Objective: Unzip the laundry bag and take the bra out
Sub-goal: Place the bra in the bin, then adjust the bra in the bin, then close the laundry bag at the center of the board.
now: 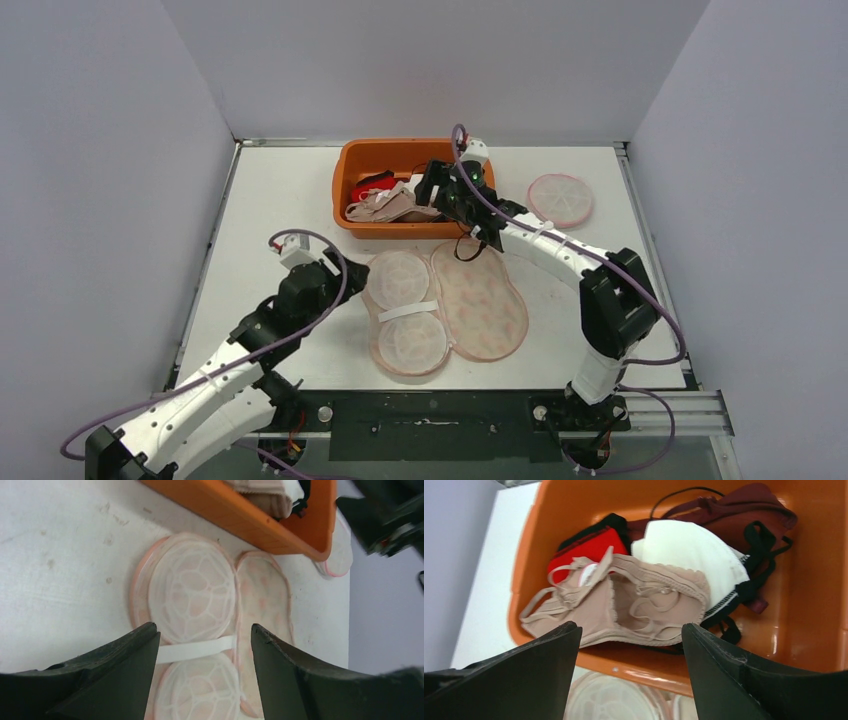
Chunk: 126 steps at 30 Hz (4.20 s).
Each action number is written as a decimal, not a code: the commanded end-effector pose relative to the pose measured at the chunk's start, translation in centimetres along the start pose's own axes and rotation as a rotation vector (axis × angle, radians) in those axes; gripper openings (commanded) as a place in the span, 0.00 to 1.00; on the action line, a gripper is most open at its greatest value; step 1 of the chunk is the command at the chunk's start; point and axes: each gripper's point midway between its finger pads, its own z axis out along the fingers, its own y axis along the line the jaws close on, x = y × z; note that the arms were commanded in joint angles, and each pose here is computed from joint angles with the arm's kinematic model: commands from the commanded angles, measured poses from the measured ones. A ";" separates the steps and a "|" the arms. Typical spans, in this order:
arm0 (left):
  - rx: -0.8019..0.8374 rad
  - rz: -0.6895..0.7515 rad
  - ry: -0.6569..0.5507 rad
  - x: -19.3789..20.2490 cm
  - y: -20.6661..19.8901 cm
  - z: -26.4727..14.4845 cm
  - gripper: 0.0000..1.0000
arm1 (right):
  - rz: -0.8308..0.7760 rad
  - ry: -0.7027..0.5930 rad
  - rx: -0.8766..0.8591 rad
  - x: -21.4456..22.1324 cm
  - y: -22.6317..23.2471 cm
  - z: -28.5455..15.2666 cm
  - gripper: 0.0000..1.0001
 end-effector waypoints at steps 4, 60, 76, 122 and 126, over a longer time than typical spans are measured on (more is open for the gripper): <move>0.103 0.069 -0.155 -7.2 -8.1 2.9 0.64 | -0.017 0.052 0.066 0.9 -2.8 2.5 0.73; -0.131 -0.026 -0.012 -6.1 -1.6 17.1 0.23 | -0.102 0.028 0.127 0.6 -4.5 5.7 0.05; -0.154 -0.037 -0.008 -5.8 -1.1 18.8 0.19 | -0.099 -0.313 0.157 -6.2 -6.5 0.8 0.05; 0.044 0.034 0.149 7.7 2.3 0.0 0.64 | 0.100 0.000 0.536 13.7 -22.4 -17.9 0.74; 0.038 0.043 0.156 7.9 2.3 0.2 0.64 | 0.083 0.067 0.556 15.5 -23.0 -17.0 0.70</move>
